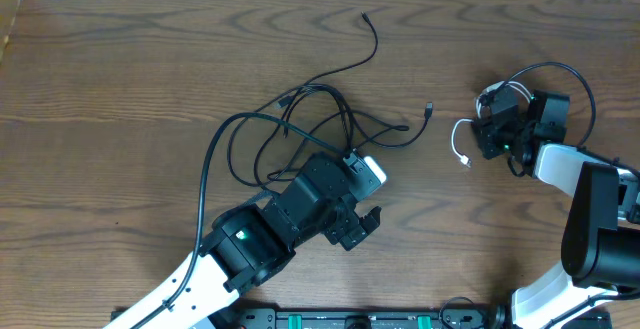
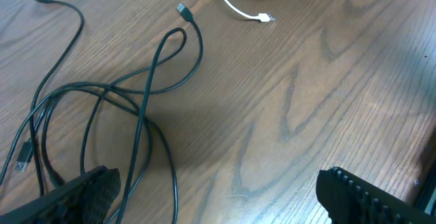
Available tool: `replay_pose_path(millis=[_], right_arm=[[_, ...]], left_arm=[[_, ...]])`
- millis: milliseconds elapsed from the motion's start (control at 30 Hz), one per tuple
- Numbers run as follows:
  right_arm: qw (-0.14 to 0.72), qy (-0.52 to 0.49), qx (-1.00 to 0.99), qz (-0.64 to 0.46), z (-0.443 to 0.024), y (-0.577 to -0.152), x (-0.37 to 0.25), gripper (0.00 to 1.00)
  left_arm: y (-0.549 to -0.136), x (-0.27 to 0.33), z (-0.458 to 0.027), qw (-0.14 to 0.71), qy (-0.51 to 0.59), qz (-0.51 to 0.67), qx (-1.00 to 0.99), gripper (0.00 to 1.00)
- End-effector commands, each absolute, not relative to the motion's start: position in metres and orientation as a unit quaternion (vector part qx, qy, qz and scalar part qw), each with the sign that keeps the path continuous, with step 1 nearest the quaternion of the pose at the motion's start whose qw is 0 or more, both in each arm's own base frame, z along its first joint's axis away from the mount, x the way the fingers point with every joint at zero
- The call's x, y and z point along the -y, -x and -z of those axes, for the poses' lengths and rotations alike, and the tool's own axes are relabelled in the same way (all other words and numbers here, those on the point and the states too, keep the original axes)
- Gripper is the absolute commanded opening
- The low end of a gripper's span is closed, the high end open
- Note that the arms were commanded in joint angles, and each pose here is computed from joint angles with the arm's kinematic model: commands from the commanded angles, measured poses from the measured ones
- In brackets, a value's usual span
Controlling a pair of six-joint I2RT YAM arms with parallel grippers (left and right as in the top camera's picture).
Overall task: Untangle cables
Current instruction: 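Carry the white cable off the right table edge with the right gripper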
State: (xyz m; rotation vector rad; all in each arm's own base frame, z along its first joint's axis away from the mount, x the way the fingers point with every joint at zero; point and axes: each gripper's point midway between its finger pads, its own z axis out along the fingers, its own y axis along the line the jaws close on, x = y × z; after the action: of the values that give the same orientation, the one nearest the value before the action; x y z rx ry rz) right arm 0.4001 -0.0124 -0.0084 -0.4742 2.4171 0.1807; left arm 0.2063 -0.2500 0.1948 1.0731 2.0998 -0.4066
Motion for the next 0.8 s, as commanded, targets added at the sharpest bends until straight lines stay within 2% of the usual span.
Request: replay_pose_path(millis=[0, 333, 500, 767], right_arm=[[0.194, 0.151, -0.969, 0.015, 0.077, -0.343, 0.05, 0.17], [0.164, 0.098, -0.976, 0.103, 0.077, -0.332, 0.104, 0.01], [0.164, 0.052, -0.979, 0.113, 0.076, -0.323, 0.135, 0.01], [0.197, -0.093, -0.966, 0.139, 0.067, -0.308, 0.204, 0.01]], left_arm=[[-0.206, 0.254, -0.205, 0.373, -0.419, 0.168, -0.811, 0.96], [-0.206, 0.254, -0.205, 0.373, -0.419, 0.168, -0.811, 0.96], [-0.206, 0.254, -0.205, 0.373, -0.419, 0.168, -0.811, 0.96], [-0.206, 0.254, -0.205, 0.373, -0.419, 0.168, -0.811, 0.96]])
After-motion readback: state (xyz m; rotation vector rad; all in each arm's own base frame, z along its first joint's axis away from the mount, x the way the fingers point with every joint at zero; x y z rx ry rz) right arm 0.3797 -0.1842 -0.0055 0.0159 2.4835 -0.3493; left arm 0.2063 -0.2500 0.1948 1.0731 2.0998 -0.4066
